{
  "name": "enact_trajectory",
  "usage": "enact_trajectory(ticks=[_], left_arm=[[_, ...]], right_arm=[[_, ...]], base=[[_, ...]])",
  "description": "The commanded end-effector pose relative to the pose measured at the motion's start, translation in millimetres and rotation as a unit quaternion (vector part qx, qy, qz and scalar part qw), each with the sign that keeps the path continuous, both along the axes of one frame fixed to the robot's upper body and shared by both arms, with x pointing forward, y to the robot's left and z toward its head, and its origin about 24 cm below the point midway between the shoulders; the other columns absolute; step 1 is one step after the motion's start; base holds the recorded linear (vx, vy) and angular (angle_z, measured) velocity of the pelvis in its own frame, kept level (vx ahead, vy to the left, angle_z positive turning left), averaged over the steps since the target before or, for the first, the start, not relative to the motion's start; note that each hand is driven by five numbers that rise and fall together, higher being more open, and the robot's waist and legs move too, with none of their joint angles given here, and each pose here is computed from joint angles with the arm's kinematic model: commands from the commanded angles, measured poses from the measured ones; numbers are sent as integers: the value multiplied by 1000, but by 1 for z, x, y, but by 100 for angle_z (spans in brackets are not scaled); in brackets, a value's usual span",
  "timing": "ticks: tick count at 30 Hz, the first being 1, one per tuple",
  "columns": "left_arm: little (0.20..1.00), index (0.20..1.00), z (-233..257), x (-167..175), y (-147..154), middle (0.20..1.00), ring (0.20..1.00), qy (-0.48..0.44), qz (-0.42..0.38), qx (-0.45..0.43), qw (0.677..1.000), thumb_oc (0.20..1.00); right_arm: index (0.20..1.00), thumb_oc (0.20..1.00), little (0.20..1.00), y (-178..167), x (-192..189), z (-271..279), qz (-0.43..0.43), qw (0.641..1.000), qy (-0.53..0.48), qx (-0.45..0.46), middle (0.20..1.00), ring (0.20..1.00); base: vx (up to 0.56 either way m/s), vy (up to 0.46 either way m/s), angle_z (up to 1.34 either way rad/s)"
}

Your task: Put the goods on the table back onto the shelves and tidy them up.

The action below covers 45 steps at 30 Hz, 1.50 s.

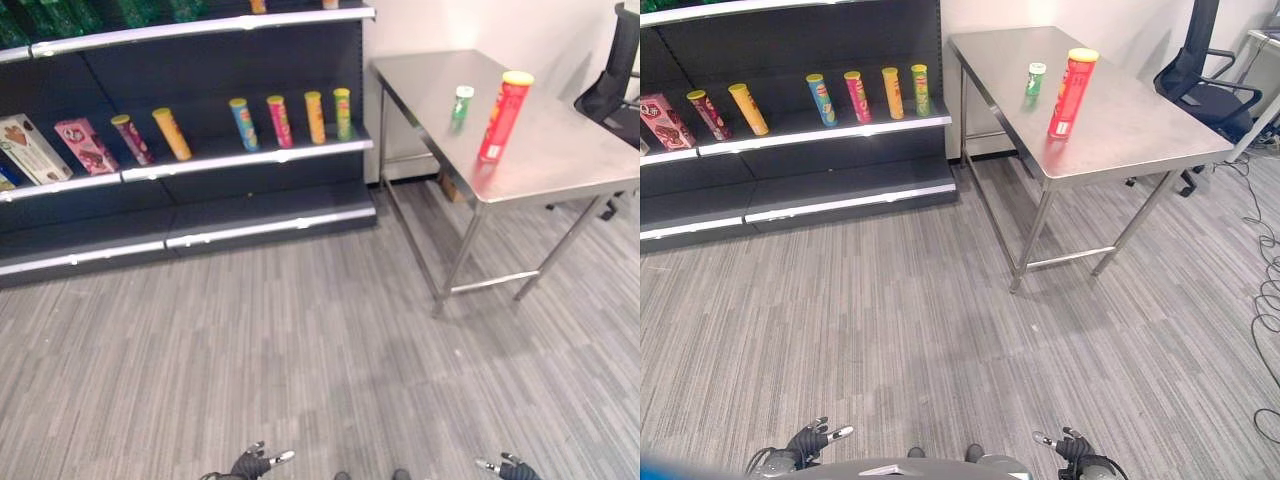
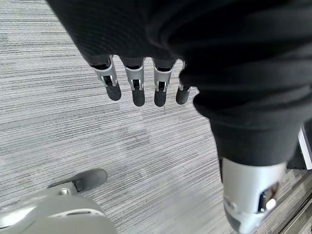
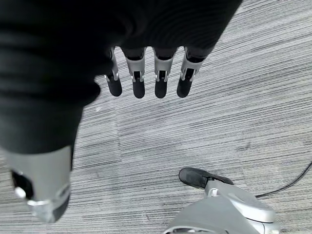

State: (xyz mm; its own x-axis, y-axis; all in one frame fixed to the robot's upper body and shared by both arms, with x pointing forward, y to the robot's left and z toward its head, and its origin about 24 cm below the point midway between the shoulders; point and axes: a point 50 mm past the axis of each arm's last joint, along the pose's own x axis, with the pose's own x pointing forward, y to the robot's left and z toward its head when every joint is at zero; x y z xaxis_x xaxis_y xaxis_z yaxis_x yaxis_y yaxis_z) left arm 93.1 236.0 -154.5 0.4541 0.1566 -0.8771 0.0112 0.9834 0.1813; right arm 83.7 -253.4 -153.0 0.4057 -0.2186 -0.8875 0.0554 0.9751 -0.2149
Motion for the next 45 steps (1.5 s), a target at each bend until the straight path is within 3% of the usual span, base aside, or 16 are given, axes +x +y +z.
enact_trajectory(ticks=[1, 11, 45], left_arm=[[1000, 1000, 3, 17, 1, 1000, 1000, -18, -23, 9, 1000, 1000], [1000, 1000, 3, 12, 4, 1000, 1000, -17, 5, 7, 1000, 1000], [1000, 1000, 3, 12, 7, 1000, 1000, -4, -26, 17, 1000, 1000]], right_arm=[[1000, 1000, 1000, -8, 18, 7, 29, 999, -18, -20, 1000, 1000], [1000, 1000, 1000, -13, 21, 10, 34, 998, -28, -36, 1000, 1000], [1000, 1000, 1000, -5, 29, 9, 76, 997, -15, -24, 1000, 1000]], base=[[0, 0, 0], [0, 0, 0], [-1, 36, 0]])
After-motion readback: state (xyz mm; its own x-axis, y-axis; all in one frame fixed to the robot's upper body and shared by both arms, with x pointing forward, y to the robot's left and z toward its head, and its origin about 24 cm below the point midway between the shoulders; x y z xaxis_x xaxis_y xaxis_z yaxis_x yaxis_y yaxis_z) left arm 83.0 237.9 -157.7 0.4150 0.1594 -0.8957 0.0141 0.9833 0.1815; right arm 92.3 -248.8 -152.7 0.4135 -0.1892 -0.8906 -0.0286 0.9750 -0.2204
